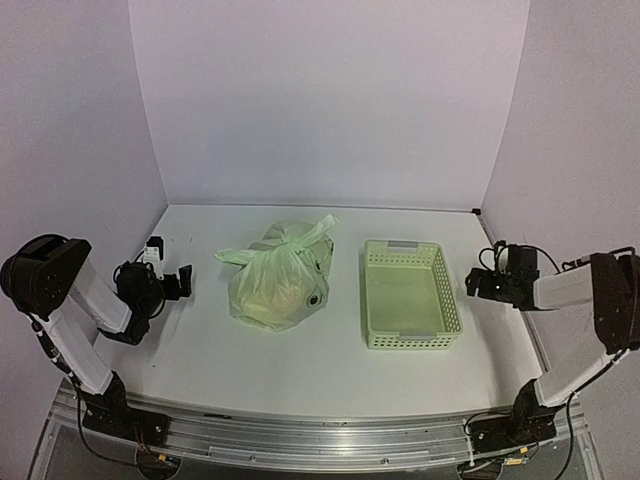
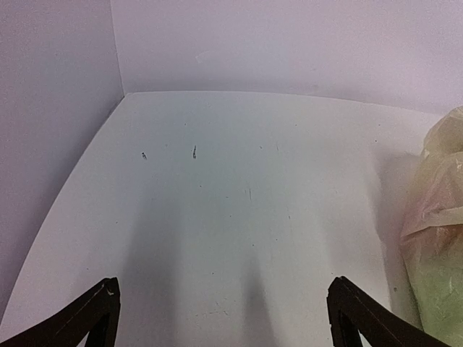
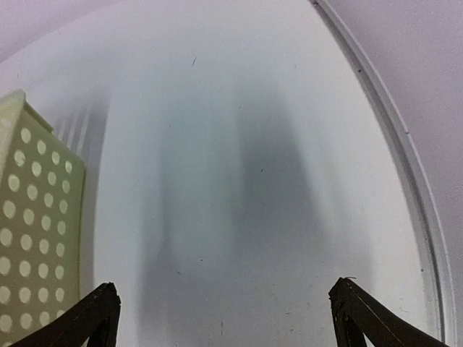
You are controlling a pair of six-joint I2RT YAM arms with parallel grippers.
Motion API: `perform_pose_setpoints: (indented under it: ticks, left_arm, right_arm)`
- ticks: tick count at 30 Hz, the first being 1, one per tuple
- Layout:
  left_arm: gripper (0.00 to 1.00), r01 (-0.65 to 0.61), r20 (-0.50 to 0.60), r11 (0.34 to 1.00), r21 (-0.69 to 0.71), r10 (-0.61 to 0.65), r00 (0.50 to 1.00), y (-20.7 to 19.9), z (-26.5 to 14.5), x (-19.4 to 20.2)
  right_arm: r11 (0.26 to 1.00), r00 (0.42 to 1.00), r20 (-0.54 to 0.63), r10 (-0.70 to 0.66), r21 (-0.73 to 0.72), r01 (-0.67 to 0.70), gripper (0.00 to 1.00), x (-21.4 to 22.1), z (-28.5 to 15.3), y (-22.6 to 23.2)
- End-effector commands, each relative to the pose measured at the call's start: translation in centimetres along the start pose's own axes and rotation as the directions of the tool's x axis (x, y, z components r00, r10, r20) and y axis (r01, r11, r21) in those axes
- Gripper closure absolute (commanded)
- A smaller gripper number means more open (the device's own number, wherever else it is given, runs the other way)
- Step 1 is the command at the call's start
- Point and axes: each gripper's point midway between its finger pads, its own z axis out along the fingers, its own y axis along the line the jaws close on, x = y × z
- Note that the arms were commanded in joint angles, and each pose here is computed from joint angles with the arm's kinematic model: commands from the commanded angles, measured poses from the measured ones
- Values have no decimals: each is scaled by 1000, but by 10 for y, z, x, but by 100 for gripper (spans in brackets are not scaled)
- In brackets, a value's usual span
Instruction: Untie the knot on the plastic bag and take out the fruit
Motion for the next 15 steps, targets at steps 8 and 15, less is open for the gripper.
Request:
perform_pose_setpoints:
  ticks: [8, 15]
  left_arm:
    - [0, 4, 96, 1000, -19, -2, 995, 3, -2, -36]
    - [1, -185, -18, 940, 288, 198, 980, -51, 2, -104]
  right_arm:
    - [979, 973, 122, 194, -79, -186, 11, -120, -59, 25]
    - [948, 981, 18, 194, -261, -183, 12, -162, -80, 107]
